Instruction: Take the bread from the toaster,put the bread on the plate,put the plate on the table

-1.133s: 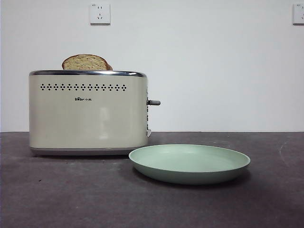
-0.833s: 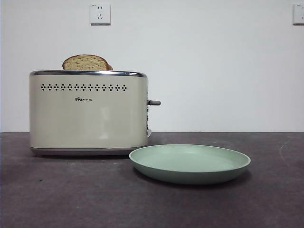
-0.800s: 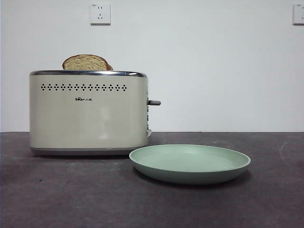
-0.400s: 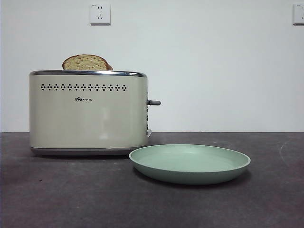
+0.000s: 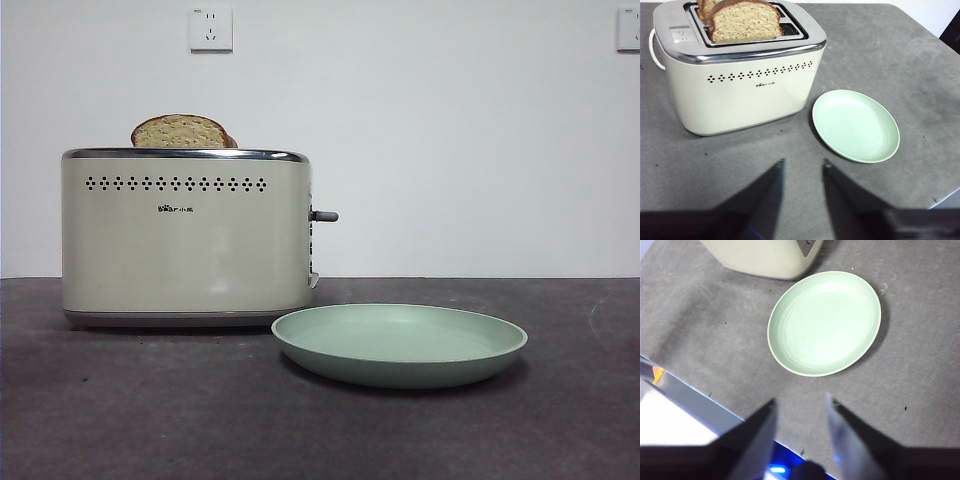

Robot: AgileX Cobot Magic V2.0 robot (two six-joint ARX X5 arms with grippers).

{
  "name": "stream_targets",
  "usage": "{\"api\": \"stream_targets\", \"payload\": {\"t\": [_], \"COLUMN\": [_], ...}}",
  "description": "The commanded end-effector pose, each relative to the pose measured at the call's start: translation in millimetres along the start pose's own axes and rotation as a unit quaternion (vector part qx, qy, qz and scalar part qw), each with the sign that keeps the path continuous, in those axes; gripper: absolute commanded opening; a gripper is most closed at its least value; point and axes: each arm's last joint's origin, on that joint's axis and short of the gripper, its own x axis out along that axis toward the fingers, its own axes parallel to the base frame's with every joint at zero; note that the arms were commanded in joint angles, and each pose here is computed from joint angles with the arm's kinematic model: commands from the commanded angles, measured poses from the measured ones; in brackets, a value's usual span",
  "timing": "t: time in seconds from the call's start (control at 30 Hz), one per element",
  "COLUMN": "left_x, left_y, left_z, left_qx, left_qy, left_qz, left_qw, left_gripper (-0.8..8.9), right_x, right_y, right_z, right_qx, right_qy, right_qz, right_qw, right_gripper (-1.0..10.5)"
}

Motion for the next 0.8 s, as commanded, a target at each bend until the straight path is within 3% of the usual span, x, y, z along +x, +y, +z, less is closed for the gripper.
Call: {"api": "stream_targets", "payload": {"t": [0.03,0.37,0.8], "left_x": [-0.8,17.7,105.4], "left_y": [-0.1,9.8,44.8], "left_z": [2.4,28.2,73.3], "left_qx": [0.013,0.088,0.195], "left_qy": [-0.01,-0.067,-0.124], "left_qz": [0.002,0.006,0.0], "left_qw": [1.0,0.994,0.973], "left_gripper": [5.97,5.96,5.94], "right_x": [-0.8,-0.1,-0.1], "right_y": [0.6,0.2,0.2], "right_z": [0.9,1.3,1.4], "right_qx": [0.001,0.002,0.001], "right_qy": [-0.004,-0.003,-0.003], "right_qz": [0.001,0.002,0.002], "right_qw": [1.0,1.0,1.0], "right_gripper": [6.0,6.0,6.0]}}
